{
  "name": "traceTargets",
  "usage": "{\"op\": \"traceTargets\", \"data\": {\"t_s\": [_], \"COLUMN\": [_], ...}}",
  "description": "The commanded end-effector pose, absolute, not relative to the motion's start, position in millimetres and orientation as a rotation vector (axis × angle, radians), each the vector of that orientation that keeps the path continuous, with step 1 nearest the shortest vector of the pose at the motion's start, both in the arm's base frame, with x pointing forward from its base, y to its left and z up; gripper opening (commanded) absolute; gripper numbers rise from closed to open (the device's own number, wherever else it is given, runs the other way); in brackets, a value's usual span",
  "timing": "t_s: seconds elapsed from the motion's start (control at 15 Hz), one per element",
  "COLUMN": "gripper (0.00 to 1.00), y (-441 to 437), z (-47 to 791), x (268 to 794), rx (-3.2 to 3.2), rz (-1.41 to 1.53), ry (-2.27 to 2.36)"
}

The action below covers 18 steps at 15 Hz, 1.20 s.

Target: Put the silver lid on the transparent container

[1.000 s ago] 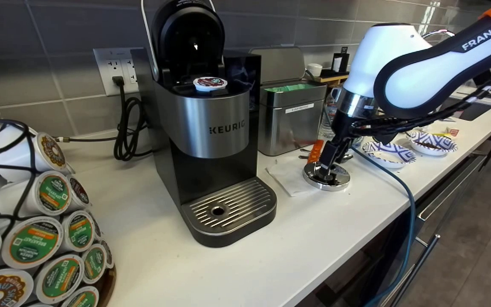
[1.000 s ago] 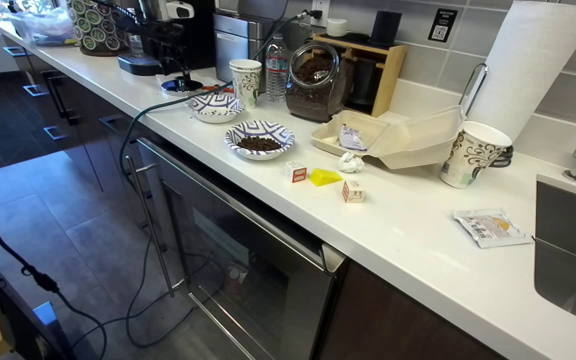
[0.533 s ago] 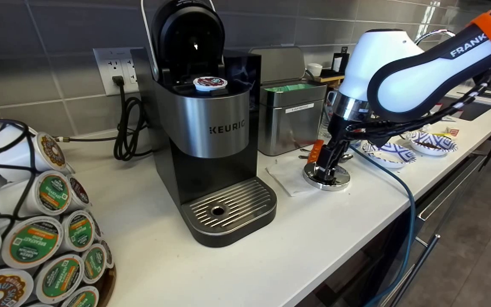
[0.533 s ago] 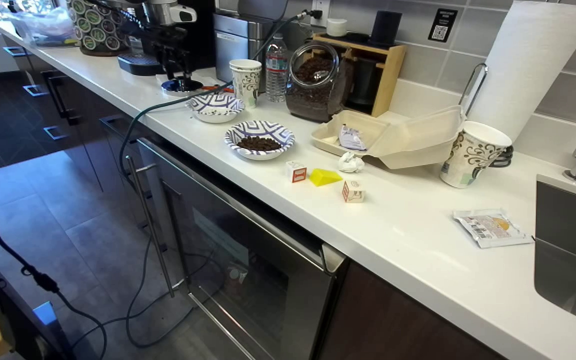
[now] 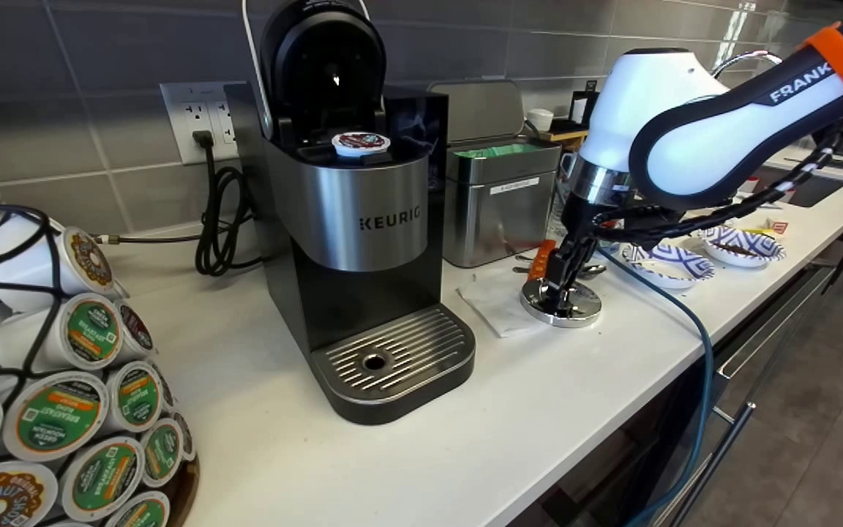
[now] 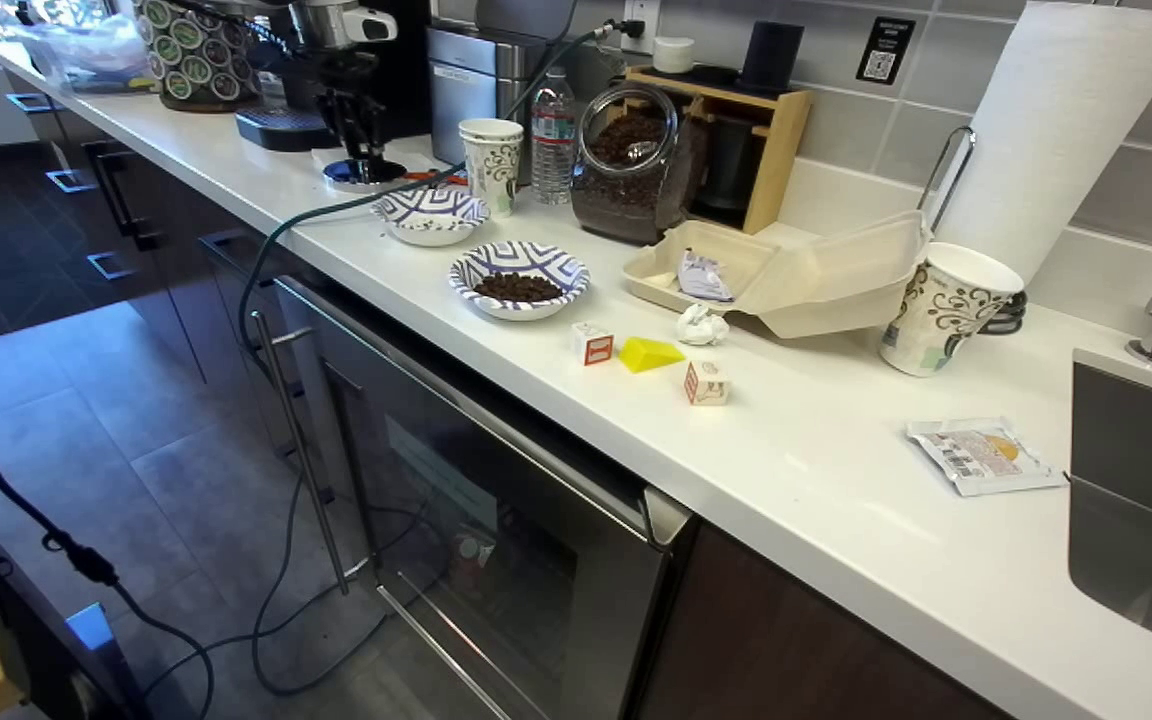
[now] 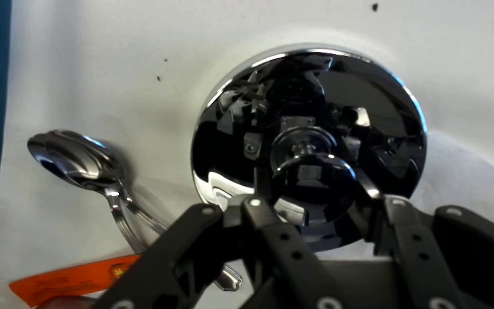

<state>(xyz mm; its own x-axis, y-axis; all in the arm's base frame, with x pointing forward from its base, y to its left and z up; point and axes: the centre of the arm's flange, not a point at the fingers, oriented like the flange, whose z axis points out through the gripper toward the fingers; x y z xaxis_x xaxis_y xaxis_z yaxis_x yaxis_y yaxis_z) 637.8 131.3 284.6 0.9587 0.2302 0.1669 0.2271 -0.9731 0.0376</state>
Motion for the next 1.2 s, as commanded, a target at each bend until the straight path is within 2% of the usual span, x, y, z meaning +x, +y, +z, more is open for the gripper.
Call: {"op": "traceTargets", "data": {"t_s": [0.0, 0.27, 0.6, 0.8, 1.13], "gripper": [0.21, 0.21, 0.21, 0.21, 0.21], "y": [136.7, 150.5, 165.0, 146.4, 71.0], "z": [283.6, 303.4, 359.4, 394.4, 435.2], "x": [640.5, 634.9, 617.5, 585.8, 535.8], "rx": [3.067, 3.065, 3.054, 3.125, 3.16], "rz": [0.216, 0.207, 0.352, 0.552, 0.94], "ry": [0.344, 0.371, 0.378, 0.345, -0.009]}}
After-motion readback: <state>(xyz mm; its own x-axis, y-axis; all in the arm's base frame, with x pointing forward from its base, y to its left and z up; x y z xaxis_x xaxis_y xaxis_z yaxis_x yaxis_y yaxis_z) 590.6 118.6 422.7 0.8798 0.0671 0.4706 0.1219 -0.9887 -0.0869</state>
